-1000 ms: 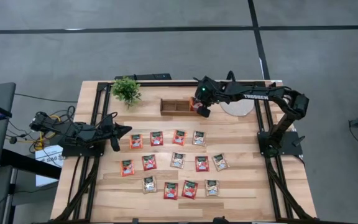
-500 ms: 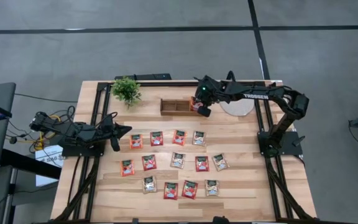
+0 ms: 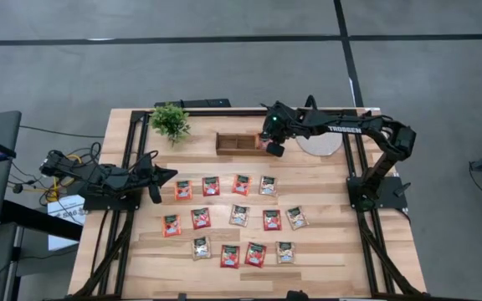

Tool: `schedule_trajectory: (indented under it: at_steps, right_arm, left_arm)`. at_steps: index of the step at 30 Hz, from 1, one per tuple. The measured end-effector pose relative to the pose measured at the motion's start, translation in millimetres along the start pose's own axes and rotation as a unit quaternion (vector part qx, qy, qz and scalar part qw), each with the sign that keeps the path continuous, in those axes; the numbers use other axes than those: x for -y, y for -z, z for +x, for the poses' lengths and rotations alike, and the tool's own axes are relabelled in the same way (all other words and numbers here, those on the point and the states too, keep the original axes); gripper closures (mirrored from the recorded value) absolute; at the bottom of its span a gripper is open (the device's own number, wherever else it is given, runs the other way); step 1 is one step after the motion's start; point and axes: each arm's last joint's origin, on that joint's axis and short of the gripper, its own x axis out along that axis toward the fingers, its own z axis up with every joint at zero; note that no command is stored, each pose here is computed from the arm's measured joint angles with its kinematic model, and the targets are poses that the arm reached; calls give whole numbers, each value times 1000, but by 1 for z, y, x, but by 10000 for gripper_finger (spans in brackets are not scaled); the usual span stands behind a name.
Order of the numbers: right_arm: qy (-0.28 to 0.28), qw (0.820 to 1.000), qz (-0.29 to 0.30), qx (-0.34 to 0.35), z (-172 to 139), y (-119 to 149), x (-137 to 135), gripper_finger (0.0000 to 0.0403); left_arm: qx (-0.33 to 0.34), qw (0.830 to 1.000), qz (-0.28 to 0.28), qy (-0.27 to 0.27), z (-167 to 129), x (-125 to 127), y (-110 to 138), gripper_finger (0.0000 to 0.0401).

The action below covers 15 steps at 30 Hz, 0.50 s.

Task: Pick & Place Tea
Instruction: Put the orange tea bag into the right section of the wooden organizer, then put the right orange tea bag into the right section of the wooden organizer

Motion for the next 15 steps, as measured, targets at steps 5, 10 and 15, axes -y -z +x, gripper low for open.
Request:
schedule_trajectory:
  at_steps: [5, 10, 15]
  right_arm:
    - [0, 1000, 15, 3, -2, -1, 0, 311]
    - [-54, 997, 50, 9, -20, -14, -18, 311]
    - [-212, 976, -1, 47, -36, -28, -65, 310]
  left_arm:
    - [-2, 1000, 0, 3, 0, 0, 0, 401]
    - [-2, 1000, 0, 4, 0, 0, 0, 401]
    - [-2, 1000, 0, 5, 0, 0, 0, 401]
